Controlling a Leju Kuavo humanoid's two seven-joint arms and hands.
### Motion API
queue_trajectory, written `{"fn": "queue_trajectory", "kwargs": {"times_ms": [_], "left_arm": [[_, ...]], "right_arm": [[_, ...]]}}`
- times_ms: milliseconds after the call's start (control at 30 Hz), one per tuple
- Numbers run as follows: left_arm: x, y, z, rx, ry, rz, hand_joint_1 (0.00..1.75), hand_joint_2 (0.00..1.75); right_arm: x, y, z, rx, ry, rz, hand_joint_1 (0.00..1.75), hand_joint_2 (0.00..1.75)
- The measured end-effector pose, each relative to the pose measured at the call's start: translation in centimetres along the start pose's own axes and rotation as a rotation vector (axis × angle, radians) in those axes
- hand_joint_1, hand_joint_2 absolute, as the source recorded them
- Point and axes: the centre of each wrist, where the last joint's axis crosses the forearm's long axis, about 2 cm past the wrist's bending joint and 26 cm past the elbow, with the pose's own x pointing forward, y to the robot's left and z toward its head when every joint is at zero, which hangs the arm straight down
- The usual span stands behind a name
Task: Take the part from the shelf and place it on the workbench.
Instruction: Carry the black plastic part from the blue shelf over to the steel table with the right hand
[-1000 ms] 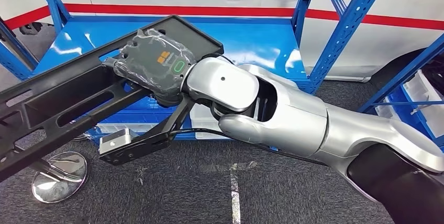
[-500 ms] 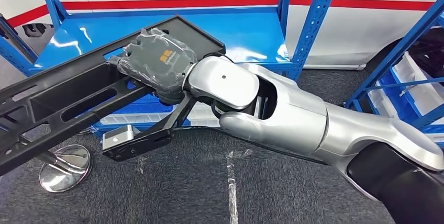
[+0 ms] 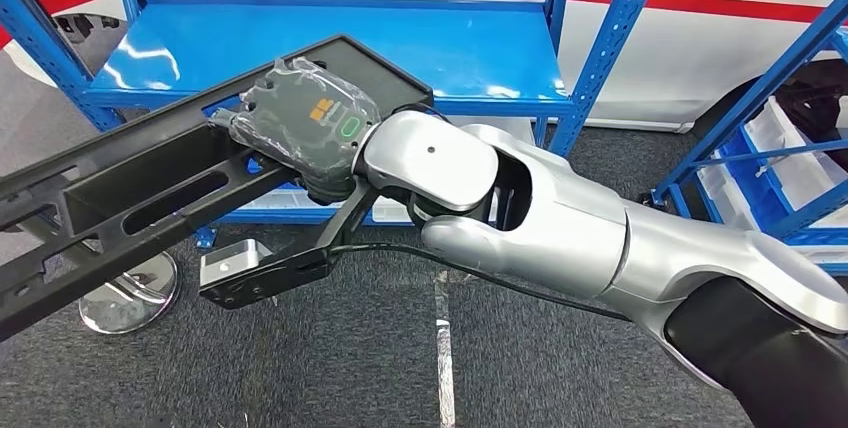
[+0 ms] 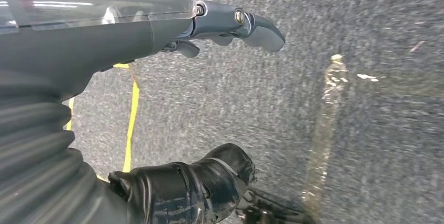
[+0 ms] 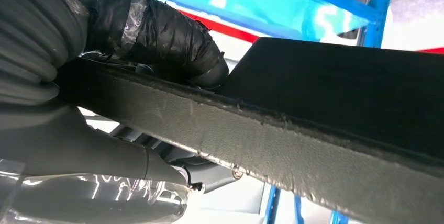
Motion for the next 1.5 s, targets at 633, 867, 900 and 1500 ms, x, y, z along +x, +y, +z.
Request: {"fn": "queue_trajectory", "kwargs": {"times_ms": [633,867,900,1500], "left_arm": [[-0.15,0.01,0.01,0.002,0.027,-0.004,0.00,1.75],[-0.01,-0.08,0.02,-0.003,0.025,-0.007,0.00,1.75],[-0.02,-0.10,0.02,-0.003,0.026,-0.007,0.00,1.75],[-0.21,-0.01,0.02,-0.005,0.030,-0.011,0.00,1.75]], "right_arm": [[-0.08,0.02,0.00,0.003,0.004,-0.010,1.75,1.75],[-0.32,0.17,0.10,0.009,0.016,-0.017,1.75,1.75],[-0.39,0.23,0.14,0.010,0.018,-0.018,1.75,1.75],[-0.77,0.14,0.14,0.017,0.026,-0.013,1.75,1.75]]}}
